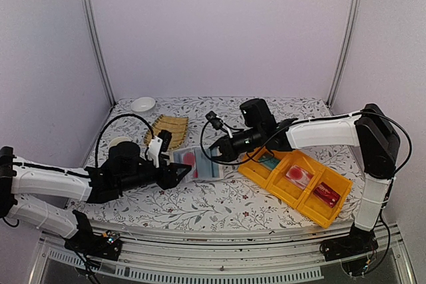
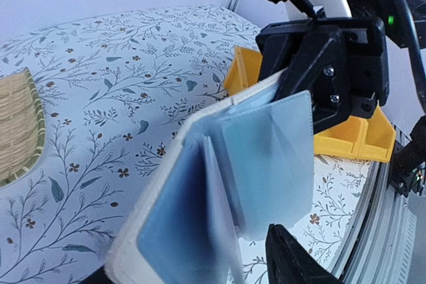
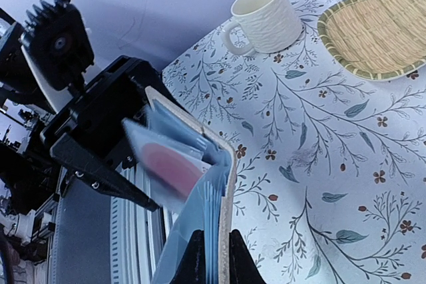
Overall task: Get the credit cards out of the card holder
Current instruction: Flip the card slot into the card holder, then remove the credit card from the card slot.
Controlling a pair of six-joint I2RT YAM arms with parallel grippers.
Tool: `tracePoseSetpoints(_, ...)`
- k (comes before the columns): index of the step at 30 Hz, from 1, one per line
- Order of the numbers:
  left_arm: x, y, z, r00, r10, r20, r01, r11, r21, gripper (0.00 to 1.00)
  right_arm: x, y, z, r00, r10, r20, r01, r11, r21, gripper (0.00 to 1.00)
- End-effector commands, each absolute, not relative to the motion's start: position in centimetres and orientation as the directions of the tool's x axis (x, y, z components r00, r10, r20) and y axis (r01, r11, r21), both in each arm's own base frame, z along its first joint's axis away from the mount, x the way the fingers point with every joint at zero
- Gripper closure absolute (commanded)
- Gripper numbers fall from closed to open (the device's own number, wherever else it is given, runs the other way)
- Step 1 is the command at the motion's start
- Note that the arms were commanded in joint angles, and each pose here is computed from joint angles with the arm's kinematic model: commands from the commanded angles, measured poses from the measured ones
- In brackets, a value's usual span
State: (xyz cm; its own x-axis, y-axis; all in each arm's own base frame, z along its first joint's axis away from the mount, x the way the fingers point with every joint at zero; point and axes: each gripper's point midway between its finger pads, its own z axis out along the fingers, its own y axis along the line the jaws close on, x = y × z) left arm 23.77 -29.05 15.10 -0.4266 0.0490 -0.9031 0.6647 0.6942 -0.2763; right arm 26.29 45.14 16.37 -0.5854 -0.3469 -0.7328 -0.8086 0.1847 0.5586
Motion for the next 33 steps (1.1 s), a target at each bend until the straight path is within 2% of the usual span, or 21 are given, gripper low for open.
tracePoseSetpoints(1, 23.2, -29.0, 17.0, -0.404, -0.011, -0.915, 0.708, 0.629, -0.320, 0.41, 24.6, 45.5, 19.3, -0.526, -0.343, -0.778, -0.834, 0.032, 0.550, 0.98)
tracePoseSetpoints(8, 23.0, -27.0, 16.7, -0.408, -0.028, -0.912, 0.703, 0.628, -0.334, 0.39, 23.1, 45.0, 20.7, -0.489, -0.343, -0.802, -0.835, -0.084, 0.544, 0.98)
tracePoseSetpoints(14, 20.6, -27.6, 18.5, -0.349, -0.061, -0.935, 0.805, 0.491, -0.332, 0.39, 20.6, 44.0, 23.1, -0.431, -0.322, -0.843, -0.819, -0.252, 0.515, 0.98)
tracePoseSetpoints(18, 19.7, -28.5, 18.7, -0.350, -0.055, -0.935, 0.840, 0.424, -0.340, 0.39, 19.7, 43.5, 24.0, -0.404, -0.310, -0.861, -0.816, -0.303, 0.492, 0.98)
tracePoseSetpoints(22, 19.4, -29.0, 19.3, -0.333, -0.070, -0.940, 0.861, 0.385, -0.333, 0.44, 18.9, 43.2, 24.6, -0.382, -0.304, -0.873, -0.805, -0.354, 0.475, 0.98)
tracePoseSetpoints(25, 18.6, -29.5, 20.3, -0.315, -0.085, -0.945, 0.890, 0.320, -0.325, 0.61, 18.7, 43.0, 24.7, -0.378, -0.305, -0.874, -0.801, -0.364, 0.474, 0.98)
tracePoseSetpoints(27, 17.8, -29.8, 21.0, -0.307, -0.094, -0.947, 0.909, 0.266, -0.321, 0.90, 18.6, 43.0, 24.8, -0.374, -0.304, -0.876, -0.803, -0.367, 0.470, 0.98)
tracePoseSetpoints(28, 17.5, -29.9, 21.2, -0.306, -0.099, -0.947, 0.914, 0.247, -0.322, 1.00, 18.6, 43.0, 24.8, -0.371, -0.302, -0.878, -0.805, -0.366, 0.466, 0.98)
tracePoseSetpoints(31, 16.7, -29.9, 22.0, -0.303, -0.122, -0.945, 0.925, 0.201, -0.322, 1.00, 19.1, 43.1, 24.6, -0.371, -0.297, -0.880, -0.816, -0.347, 0.462, 0.96)
tracePoseSetpoints(33, 16.8, -29.6, 22.1, -0.309, -0.135, -0.942, 0.919, 0.213, -0.332, 1.00, 19.9, 42.8, 23.7, -0.392, -0.303, -0.869, -0.825, -0.304, 0.477, 0.84)
